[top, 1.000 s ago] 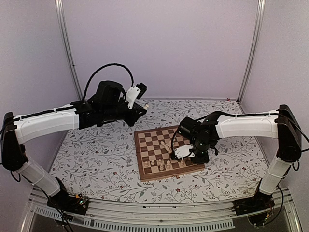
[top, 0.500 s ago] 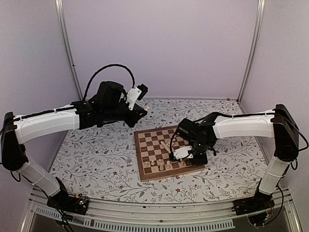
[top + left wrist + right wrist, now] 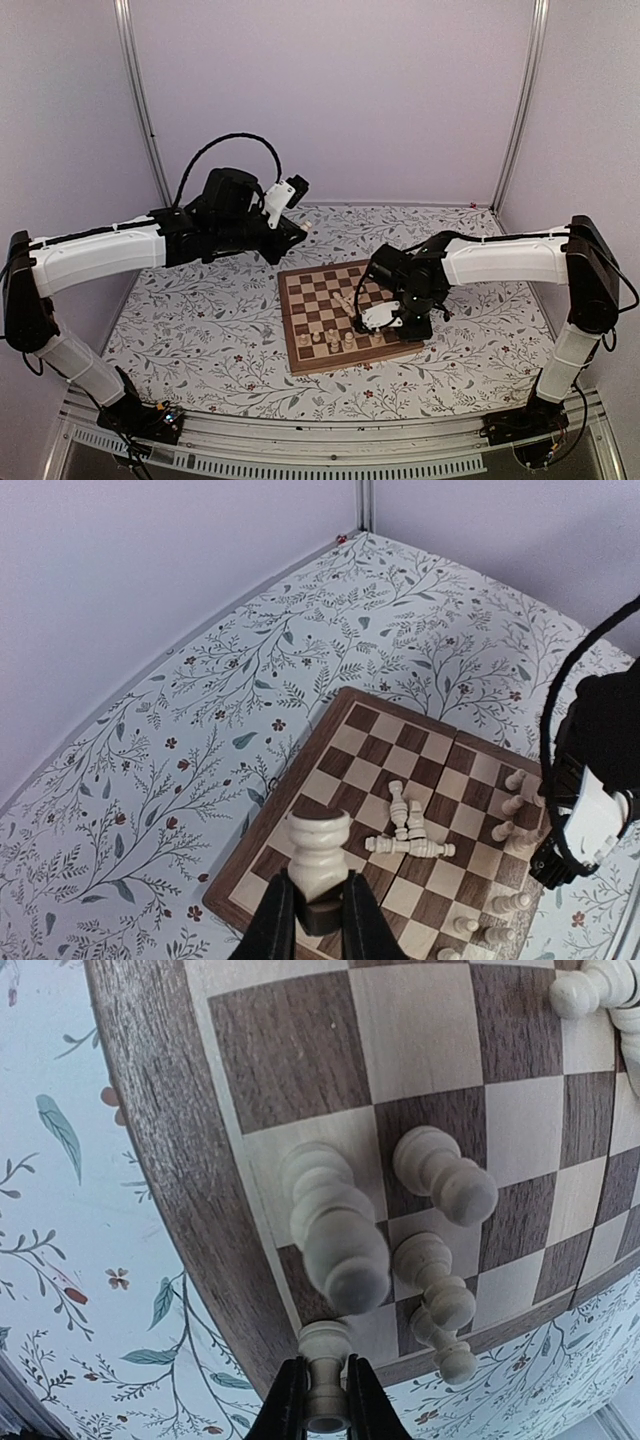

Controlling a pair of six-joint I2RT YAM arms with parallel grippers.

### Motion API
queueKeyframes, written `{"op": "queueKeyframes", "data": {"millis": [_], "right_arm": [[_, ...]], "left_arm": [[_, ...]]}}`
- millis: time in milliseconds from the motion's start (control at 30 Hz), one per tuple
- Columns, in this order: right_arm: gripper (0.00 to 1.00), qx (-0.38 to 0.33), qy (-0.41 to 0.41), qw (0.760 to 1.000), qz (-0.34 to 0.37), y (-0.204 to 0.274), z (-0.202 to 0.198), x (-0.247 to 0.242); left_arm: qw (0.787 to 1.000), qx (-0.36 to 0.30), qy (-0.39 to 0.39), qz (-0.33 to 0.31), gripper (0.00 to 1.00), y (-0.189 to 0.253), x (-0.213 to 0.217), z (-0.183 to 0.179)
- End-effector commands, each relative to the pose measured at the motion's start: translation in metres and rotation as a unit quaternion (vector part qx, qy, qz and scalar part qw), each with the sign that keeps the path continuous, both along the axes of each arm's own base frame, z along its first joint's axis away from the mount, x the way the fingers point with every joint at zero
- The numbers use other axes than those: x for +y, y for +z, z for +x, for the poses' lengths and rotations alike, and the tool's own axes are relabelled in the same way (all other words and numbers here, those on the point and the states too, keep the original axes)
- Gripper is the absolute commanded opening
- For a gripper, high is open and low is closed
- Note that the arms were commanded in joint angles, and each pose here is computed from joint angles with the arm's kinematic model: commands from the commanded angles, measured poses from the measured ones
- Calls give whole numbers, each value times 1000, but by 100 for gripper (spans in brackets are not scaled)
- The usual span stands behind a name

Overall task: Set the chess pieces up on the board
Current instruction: Adjust the chess piece on the chessboard, then place the chess piece on the chessboard.

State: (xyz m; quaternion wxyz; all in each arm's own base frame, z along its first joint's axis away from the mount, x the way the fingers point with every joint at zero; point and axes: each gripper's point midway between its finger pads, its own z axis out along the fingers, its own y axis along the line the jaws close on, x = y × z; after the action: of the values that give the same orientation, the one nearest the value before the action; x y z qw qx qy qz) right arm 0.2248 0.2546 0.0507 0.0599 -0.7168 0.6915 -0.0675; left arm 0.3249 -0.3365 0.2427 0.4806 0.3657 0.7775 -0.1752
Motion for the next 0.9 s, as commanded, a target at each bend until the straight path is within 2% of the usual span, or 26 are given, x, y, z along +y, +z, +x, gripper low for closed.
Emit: {"op": "queueKeyframes", "data": {"millis": [0,200,333,600,700,867], "right_arm": [[12,-12,-2,1000,-2,9,5,-6],[13,-16,-4,1000,-1,8,8,-6],[22,-20,-6,1000,0,7,9,-4],[33,-32,-11,999,16,26,14,0],[36,-42,-16,998,41,50,20,5],[37,-53,-32,985,158,120,42,20]], "left_arm": [[1000,-6,-14,-2,0,6,-10,-3],[1000,-5,-16,-1,0,5,-11,-3],[1000,-3,-16,2,0,3,-12,-3],[1000,3,-19,8,0,-4,-14,-4],[999,18,-38,11,0,-11,-21,-9],[993,66,-100,19,0,-31,-40,-24]]}}
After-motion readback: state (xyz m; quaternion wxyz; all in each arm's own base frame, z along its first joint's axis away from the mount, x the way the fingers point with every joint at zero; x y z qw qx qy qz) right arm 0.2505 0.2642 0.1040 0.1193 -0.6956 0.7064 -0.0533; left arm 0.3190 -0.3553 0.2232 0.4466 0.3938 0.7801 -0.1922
